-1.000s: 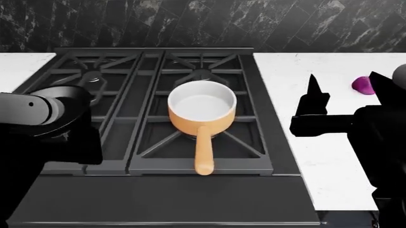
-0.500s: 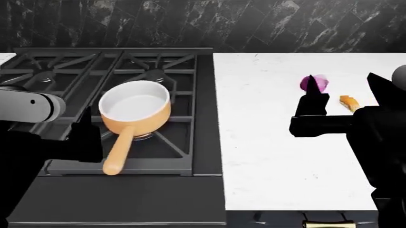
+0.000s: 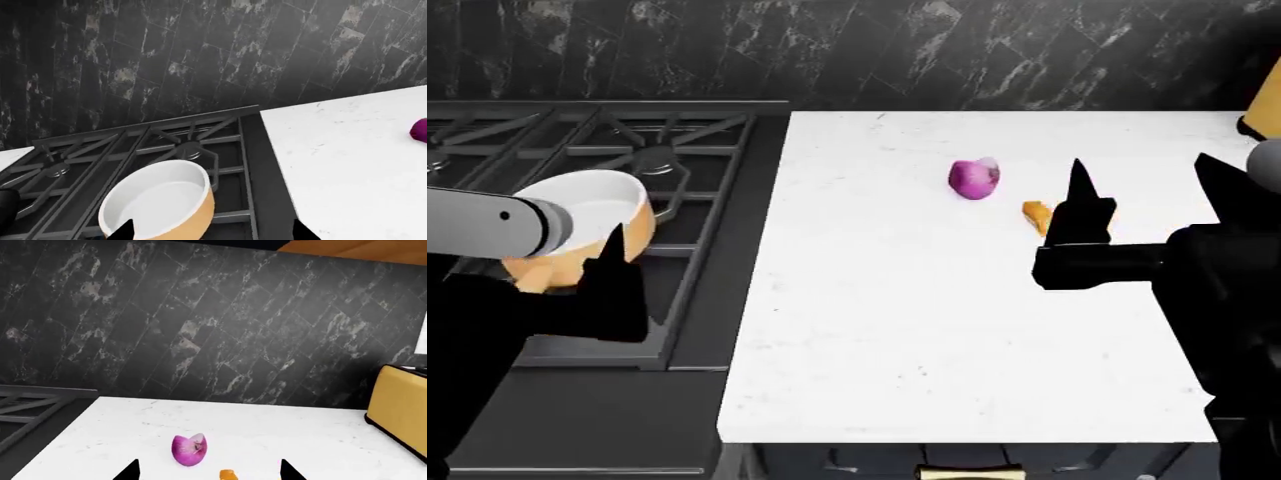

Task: Place both pans onto different burners. Then place the onion and the sushi on different pans.

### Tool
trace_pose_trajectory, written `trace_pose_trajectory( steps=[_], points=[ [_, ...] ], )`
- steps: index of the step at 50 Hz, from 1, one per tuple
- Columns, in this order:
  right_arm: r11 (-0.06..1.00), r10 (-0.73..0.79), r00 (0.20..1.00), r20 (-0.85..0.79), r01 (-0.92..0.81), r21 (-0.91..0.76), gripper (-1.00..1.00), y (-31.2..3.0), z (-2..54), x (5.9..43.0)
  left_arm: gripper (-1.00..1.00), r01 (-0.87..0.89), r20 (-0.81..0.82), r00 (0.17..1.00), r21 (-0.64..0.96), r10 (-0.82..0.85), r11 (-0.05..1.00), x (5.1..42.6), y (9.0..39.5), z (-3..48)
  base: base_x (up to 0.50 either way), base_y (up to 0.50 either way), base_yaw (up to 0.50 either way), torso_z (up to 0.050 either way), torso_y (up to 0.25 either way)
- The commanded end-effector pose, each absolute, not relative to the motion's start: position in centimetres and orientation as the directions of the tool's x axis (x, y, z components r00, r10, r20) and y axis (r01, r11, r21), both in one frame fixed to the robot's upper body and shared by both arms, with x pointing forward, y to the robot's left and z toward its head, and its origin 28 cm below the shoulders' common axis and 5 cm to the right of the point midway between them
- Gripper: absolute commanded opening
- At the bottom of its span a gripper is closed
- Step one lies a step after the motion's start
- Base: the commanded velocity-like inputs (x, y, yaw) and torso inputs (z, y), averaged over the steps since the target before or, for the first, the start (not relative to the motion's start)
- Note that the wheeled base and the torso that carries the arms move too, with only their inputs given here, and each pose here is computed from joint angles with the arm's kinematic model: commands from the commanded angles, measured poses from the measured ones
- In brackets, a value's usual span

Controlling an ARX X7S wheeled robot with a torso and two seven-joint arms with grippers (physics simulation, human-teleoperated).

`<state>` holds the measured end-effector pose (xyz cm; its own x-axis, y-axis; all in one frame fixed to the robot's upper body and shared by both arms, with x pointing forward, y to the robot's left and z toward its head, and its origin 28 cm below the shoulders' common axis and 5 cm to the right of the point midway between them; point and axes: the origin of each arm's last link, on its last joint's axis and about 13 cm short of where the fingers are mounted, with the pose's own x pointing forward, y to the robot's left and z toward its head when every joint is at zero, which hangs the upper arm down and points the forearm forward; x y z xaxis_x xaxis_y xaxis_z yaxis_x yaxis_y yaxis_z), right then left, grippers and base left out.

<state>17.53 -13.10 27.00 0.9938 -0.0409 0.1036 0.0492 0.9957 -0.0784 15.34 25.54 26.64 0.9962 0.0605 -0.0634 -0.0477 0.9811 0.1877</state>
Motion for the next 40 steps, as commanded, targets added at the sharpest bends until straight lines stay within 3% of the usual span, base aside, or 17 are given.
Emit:
trace_pose_trajectory(
  steps=[1,19,40],
  points=[
    [0.996,-0.037,0.994,0.1,0.045,-0.08,1.0,-12.97,26.94,17.73,1.0,-0.046,-0.066,0.996,0.188,0.059,0.981,15.43,25.59,26.43,0.0,-0.5,0.0,0.0,0.0],
    [0.995,-0.03,0.995,0.092,0.038,-0.091,1.0,-12.82,26.74,17.92,1.0,-0.049,-0.07,0.996,0.181,0.063,0.982,15.58,25.72,26.25,0.0,-0.5,0.0,0.0,0.0],
    [0.995,-0.028,0.996,0.083,0.036,-0.096,1.0,-12.88,26.72,18.23,1.0,-0.051,-0.071,0.995,0.181,0.065,0.982,15.75,25.74,26.17,0.0,-0.04,0.0,0.0,0.0]
  ],
)
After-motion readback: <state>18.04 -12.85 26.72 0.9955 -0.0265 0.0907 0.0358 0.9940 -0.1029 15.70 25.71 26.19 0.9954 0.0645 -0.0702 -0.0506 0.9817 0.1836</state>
